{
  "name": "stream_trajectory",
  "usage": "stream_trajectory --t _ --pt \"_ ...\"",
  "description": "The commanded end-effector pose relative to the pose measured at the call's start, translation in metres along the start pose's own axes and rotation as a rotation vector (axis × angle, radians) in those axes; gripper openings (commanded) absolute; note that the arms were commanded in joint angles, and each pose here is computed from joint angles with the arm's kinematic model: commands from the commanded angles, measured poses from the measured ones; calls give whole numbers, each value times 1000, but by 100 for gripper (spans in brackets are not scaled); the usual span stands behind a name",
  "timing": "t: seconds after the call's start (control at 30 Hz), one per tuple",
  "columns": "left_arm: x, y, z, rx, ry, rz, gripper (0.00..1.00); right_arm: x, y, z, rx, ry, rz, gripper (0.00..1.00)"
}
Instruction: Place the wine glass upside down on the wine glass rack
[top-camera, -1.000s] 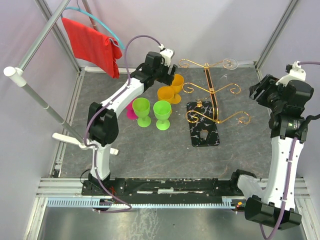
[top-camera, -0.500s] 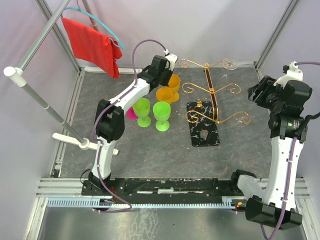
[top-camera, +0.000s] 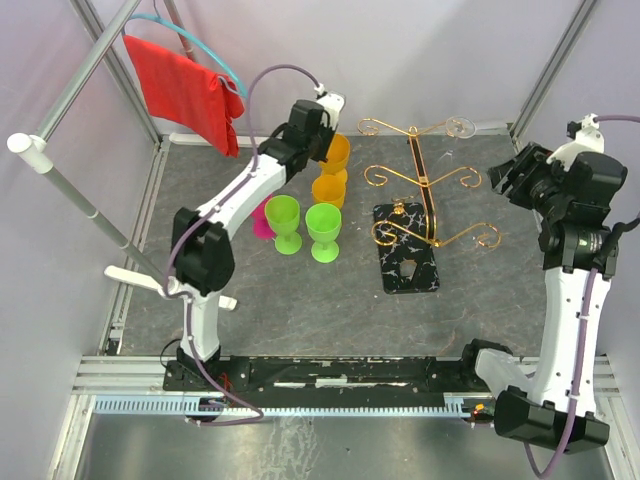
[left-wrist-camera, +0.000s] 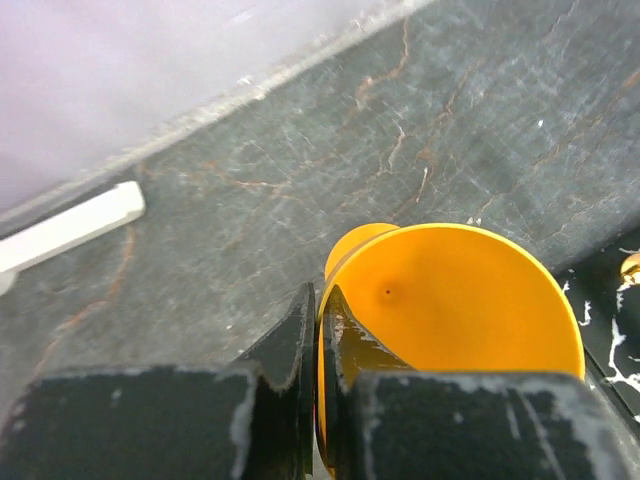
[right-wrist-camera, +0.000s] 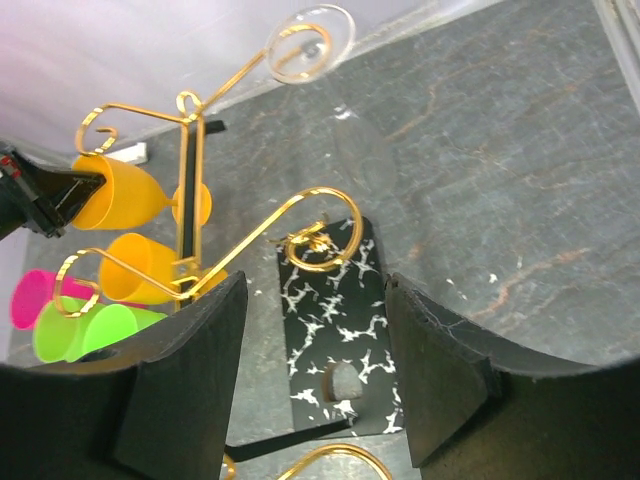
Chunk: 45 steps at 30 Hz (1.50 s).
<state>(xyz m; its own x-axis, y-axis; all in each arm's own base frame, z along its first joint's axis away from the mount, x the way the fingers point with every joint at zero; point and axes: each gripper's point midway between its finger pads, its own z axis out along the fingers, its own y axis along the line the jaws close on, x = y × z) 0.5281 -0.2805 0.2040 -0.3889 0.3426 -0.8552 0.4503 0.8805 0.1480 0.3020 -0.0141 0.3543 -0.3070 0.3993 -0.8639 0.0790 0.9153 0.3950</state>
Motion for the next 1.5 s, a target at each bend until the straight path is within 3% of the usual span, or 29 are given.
stream_trajectory --t 0.0,0.23,0.53,0.8,1.2,1.47 --pt "-82 51 -87 -110 -236 -9 3 -31 35 -8 -103 -52 19 66" --pt "-105 77 -159 -152 -385 -19 3 -39 85 17 -246 8 57 66" --pt "-145 74 -273 -120 -729 17 3 -45 162 26 -429 26 132 67" --pt "-129 66 -355 -169 -1118 -4 3 -32 244 27 -653 96 284 67" --pt "-93 51 -376 -302 -1329 55 3 -5 339 14 -809 156 366 67" --pt "-79 31 -383 -360 -1418 158 3 11 360 23 -821 180 420 68"
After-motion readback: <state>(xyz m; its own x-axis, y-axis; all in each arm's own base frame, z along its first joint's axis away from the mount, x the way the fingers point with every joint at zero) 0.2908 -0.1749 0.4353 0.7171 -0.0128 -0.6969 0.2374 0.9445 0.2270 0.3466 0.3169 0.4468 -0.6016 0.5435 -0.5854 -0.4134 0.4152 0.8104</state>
